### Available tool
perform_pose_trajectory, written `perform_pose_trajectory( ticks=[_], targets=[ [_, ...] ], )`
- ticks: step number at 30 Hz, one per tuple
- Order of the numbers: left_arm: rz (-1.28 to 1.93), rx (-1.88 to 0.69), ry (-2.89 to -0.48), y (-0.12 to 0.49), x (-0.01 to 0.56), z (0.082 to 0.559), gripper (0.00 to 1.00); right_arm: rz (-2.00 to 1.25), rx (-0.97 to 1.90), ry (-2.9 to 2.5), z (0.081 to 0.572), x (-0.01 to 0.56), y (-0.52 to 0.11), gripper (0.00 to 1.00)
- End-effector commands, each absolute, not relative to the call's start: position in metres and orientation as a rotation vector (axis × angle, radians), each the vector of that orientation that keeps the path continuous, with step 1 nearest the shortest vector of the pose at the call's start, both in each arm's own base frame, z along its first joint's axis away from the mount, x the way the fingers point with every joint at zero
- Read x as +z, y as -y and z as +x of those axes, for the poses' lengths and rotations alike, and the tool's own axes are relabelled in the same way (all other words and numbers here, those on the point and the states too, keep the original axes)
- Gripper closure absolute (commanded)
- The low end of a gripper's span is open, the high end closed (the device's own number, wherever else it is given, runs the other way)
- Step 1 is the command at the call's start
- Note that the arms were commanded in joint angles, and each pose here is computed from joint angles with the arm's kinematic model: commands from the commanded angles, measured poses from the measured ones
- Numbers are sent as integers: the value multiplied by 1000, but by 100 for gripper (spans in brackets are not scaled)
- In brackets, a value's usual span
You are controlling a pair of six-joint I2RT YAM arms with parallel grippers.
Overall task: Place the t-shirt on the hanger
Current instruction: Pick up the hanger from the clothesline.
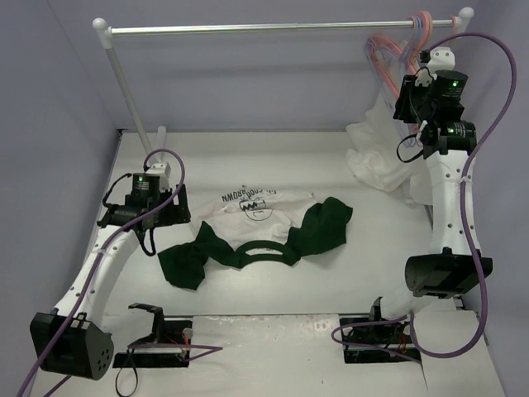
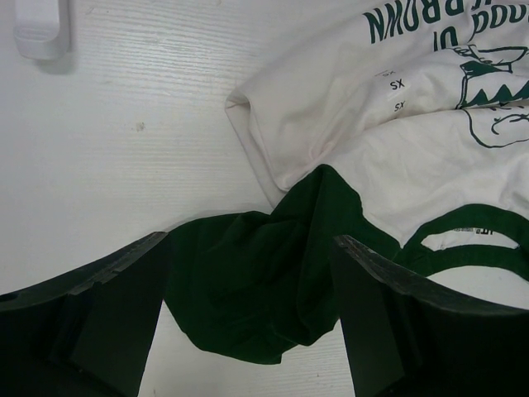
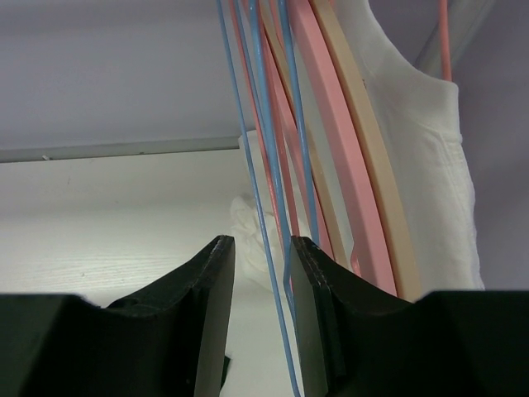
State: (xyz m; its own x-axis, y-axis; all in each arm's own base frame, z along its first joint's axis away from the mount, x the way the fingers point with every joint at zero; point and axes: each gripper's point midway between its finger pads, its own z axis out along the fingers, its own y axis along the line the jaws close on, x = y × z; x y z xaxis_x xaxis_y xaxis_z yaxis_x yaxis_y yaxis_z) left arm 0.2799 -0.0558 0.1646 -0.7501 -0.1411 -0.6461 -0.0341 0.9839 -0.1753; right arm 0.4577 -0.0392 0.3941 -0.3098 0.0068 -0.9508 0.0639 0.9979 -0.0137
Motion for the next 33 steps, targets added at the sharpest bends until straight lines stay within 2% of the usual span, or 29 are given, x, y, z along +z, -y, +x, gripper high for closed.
perform_pose_trajectory(
  ticks=[1, 9, 16, 22, 26, 33],
  targets=[
    [-103, -223, -2335, 59, 185, 296, 23, 63, -102, -1766, 469, 424, 49, 66],
    [-95, -233, -2340, 61, 184, 296, 23, 70, -122, -1775, 477, 416, 53, 67],
    [-92, -236, -2343, 61, 184, 296, 23, 69, -122, -1790, 482, 407, 54, 72],
    [-91, -242, -2342, 62, 184, 296, 23, 61, -113, -1781, 481, 412, 52, 87],
    [-89, -246, -2342, 63, 184, 296, 23, 44, -92, -1758, 478, 422, 46, 100],
    [-87, -251, -2344, 63, 183, 297, 23, -2, -43, -1713, 473, 440, 34, 100]
  ],
)
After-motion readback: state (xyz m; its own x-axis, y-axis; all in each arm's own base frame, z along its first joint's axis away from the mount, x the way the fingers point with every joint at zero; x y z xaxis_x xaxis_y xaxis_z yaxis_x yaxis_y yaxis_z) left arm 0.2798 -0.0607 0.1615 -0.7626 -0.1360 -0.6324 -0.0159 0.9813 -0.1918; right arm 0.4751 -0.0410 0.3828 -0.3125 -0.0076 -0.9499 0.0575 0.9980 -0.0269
